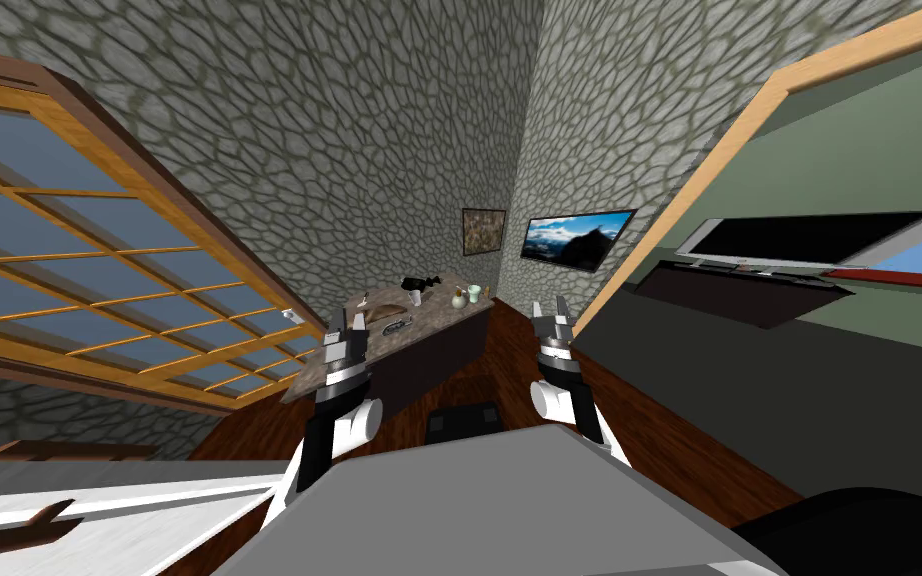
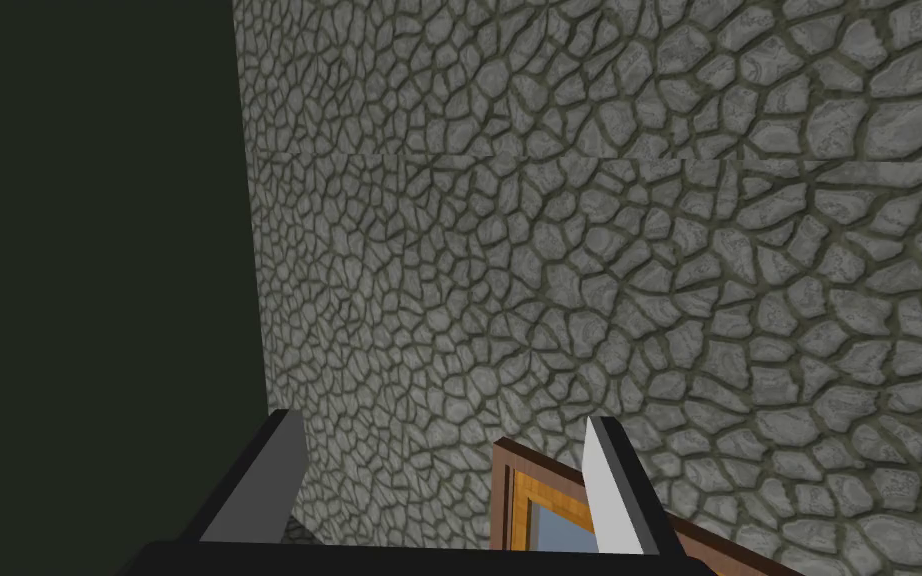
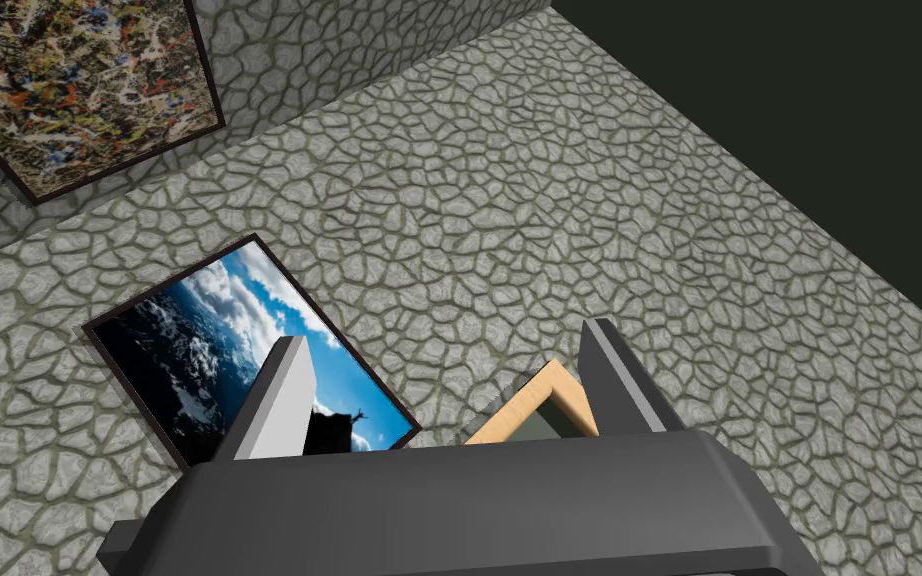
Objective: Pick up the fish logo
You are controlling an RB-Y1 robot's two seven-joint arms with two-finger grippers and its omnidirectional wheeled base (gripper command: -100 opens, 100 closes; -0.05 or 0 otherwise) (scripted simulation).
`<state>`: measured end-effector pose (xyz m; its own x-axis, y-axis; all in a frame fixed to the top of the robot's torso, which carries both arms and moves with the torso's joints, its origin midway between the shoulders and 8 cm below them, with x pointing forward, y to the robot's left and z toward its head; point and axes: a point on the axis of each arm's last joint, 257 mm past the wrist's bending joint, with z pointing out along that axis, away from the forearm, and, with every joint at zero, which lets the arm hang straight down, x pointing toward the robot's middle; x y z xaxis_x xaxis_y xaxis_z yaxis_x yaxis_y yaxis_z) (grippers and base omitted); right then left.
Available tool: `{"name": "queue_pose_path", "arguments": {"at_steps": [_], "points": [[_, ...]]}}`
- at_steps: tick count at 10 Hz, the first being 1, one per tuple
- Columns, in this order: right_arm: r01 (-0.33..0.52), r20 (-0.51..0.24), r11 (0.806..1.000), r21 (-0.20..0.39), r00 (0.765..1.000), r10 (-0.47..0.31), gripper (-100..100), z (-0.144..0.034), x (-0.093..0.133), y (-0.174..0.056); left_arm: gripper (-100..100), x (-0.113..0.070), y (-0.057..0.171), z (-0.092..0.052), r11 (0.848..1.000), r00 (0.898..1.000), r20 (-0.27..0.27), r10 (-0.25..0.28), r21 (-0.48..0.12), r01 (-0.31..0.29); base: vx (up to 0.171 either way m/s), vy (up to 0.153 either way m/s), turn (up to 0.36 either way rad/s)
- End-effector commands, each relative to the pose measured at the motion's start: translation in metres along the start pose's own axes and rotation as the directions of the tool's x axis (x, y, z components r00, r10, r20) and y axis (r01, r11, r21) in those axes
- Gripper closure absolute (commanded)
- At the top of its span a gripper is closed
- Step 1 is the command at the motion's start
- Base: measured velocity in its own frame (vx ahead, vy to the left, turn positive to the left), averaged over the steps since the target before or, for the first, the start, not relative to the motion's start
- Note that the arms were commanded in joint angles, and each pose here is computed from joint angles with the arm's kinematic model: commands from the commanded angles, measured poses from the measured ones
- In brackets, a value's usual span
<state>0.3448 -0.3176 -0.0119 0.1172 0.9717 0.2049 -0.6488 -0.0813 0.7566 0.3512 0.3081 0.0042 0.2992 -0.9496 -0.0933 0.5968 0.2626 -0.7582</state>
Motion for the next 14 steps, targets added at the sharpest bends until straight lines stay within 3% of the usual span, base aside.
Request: {"name": "queue_pose_path", "arguments": {"at_steps": [1, 7, 12, 13, 14], "points": [[0.0, 0.0, 1.0, 0.0, 1.0, 0.0, 0, 0.0, 0.0, 0.0, -100, 0.006, 0.008, 0.007, 1.0, 0.999, -0.041, 0.013, -0.013, -0.013, -0.025, 0.001, 0.128], [0.0, 0.0, 1.0, 0.0, 1.0, 0.0, 0, 0.0, 0.0, 0.0, -100, 0.024, 0.047, 0.036, 0.994, 0.989, -0.143, 0.046, -0.087, -0.059, -0.037, 0.0, 0.13], [0.0, 0.0, 1.0, 0.0, 1.0, 0.0, 0, 0.0, 0.0, 0.0, -100, 0.032, 0.076, 0.054, 0.984, 0.981, -0.184, 0.056, -0.157, -0.086, -0.021, -0.004, 0.093], [0.0, 0.0, 1.0, 0.0, 1.0, 0.0, 0, 0.0, 0.0, 0.0, -100, 0.035, 0.087, 0.063, 0.98, 0.978, -0.199, 0.062, -0.174, -0.097, -0.019, -0.004, 0.118], [0.0, 0.0, 1.0, 0.0, 1.0, 0.0, 0, 0.0, 0.0, 0.0, -100, 0.036, 0.091, 0.063, 0.976, 0.977, -0.202, 0.061, -0.192, -0.101, -0.015, -0.005, 0.074]]}}
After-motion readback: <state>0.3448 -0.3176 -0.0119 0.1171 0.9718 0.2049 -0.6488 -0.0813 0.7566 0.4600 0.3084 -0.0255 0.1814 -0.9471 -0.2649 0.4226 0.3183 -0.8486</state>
